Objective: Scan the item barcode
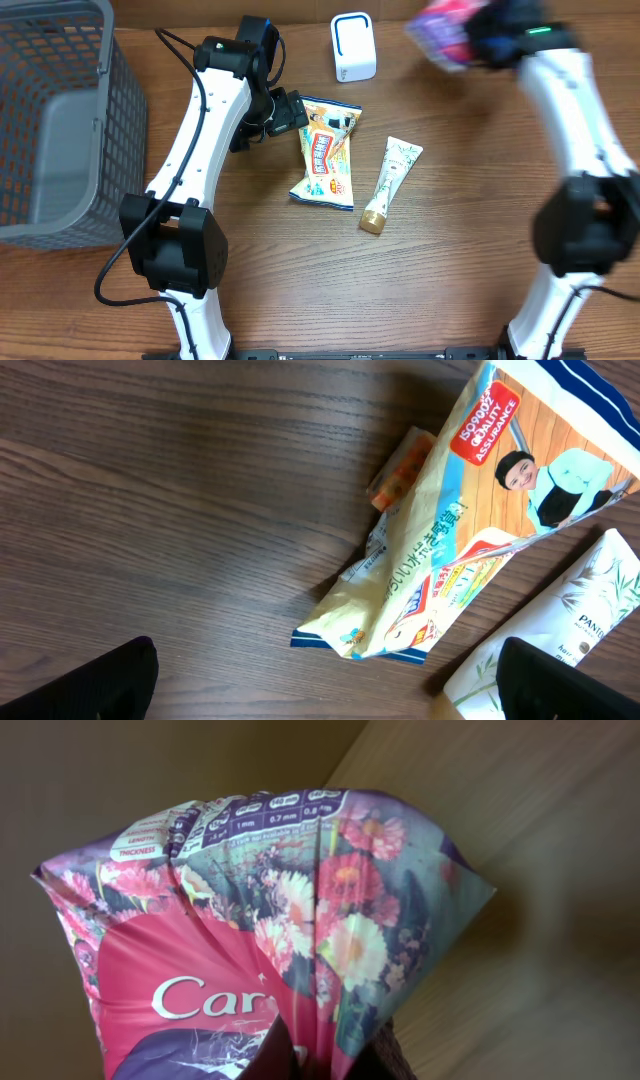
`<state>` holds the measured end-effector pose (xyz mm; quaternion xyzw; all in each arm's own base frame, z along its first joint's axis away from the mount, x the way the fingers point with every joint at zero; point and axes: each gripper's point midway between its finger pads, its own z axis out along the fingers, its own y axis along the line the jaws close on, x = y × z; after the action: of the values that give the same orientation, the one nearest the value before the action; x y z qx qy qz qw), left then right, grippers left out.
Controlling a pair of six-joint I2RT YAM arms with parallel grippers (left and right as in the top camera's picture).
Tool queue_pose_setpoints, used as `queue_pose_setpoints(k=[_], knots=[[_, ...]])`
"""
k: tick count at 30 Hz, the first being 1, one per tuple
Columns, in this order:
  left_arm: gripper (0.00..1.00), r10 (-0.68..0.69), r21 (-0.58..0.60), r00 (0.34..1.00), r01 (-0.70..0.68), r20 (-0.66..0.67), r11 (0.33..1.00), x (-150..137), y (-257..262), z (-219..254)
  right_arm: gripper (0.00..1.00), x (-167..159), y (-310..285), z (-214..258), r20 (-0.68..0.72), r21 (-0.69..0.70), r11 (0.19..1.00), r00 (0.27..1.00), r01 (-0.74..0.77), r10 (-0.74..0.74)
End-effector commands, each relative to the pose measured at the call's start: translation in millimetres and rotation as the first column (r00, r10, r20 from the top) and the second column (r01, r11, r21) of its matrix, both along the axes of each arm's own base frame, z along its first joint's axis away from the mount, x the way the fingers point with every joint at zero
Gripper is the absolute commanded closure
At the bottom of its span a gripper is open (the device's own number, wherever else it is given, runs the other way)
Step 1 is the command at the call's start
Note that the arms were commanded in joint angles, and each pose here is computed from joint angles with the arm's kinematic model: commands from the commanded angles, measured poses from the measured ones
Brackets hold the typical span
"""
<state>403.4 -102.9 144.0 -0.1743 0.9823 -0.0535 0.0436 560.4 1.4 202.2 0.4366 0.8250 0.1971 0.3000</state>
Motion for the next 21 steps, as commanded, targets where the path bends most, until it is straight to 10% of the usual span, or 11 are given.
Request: queue_pose_setpoints(k=[1,14,18,21], knots=[[0.0,0.004,-0.012,1.0,-0.004,0.014,1.0,1,-5,5,0.96,-45,-127,31,-0.035,-0.038,0.968,0.967,0.25,-0.251],[0.0,0.004,-0.012,1.0,-0.004,0.014,1.0,1,-5,5,0.91,-249,-382,-91,-0.396,-0.135,0.697,0.606,0.704,-0.69],[0.0,0.005,-0.013,1.0,-0.005,0.02,1.0,3,-5,6,0.44,-267,-397,-100,-0.412,-0.151,0.703,0.602,0.695,-0.684],[0.0,0.005,-0.017,0.999,-0.004,0.032,1.0,6,-6,6,0.32,-267,-392,-95,-0.42,-0.122,0.71,0.613,0.693,-0.67]])
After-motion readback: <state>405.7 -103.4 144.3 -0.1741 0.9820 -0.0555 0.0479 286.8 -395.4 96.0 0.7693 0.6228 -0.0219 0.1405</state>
